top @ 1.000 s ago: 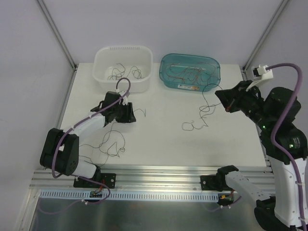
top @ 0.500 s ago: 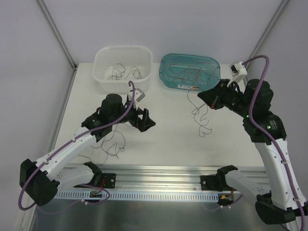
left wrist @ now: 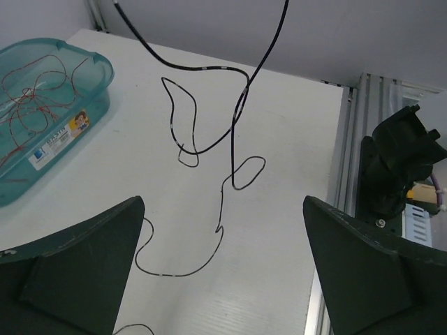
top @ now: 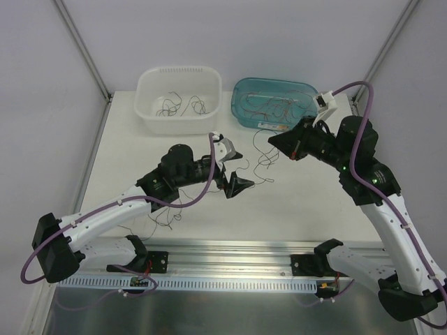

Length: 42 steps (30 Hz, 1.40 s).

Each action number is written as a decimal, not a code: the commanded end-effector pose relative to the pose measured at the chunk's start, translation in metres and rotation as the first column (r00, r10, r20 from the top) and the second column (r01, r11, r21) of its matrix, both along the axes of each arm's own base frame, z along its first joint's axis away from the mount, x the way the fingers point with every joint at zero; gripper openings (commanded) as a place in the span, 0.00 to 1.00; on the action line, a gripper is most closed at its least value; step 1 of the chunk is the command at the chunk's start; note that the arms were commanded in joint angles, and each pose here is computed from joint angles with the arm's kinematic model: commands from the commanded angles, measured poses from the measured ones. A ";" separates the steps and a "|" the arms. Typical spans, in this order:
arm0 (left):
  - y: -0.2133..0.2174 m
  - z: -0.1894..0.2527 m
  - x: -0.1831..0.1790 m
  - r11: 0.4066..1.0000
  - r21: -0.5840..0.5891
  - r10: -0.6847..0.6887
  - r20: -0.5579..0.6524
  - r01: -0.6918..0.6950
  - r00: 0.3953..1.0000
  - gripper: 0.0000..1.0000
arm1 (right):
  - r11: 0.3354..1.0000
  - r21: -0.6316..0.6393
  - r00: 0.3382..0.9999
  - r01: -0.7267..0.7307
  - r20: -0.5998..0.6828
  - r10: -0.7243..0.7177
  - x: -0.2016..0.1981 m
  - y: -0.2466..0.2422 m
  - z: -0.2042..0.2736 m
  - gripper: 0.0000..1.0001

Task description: Untangle the cables

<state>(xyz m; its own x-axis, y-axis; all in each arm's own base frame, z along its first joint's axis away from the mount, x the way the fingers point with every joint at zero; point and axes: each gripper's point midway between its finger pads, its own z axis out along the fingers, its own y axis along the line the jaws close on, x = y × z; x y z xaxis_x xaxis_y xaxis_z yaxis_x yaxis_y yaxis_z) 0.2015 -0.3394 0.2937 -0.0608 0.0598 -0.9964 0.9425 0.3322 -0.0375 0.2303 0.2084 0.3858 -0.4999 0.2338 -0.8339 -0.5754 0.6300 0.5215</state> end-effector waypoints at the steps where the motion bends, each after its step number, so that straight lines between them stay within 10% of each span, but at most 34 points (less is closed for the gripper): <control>1: -0.016 0.037 0.010 0.996 -0.086 0.019 0.160 -0.005 0.987 0.98 | 0.997 0.070 0.997 -0.040 0.072 0.035 -0.002 0.014 0.025 0.01; 16: -0.038 0.050 0.011 0.987 -0.160 0.023 0.218 0.012 0.976 0.86 | 0.987 0.089 0.990 -0.132 0.071 0.126 -0.013 0.046 0.026 0.01; 19: -0.039 0.051 0.008 0.986 -0.167 0.012 0.217 0.025 0.976 0.72 | 0.986 0.086 0.989 -0.139 0.070 0.134 -0.014 0.050 0.024 0.01; 25: -0.034 0.045 0.009 0.986 -0.167 0.031 0.206 0.003 0.978 0.05 | 0.991 0.059 0.991 -0.121 0.060 0.117 -0.012 0.047 0.017 0.01; 28: -0.031 0.046 0.011 0.985 -0.172 0.052 0.198 -0.018 0.979 0.00 | 0.993 0.040 0.992 -0.114 0.064 0.111 -0.013 0.044 0.014 0.02; 42: 0.019 0.045 0.093 0.947 -0.082 0.316 0.066 -0.310 0.947 0.00 | 0.969 -0.247 0.994 0.015 0.110 0.013 -0.023 -0.011 -0.033 0.93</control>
<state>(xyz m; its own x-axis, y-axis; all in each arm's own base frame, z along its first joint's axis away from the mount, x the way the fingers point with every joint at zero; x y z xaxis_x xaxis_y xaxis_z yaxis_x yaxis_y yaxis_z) 0.2714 -0.3377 0.3034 0.0031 0.0317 -0.9995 0.8390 0.5437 0.0198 0.2115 0.2138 0.3588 -0.4529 0.0750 -0.8884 -0.6176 0.6922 0.3733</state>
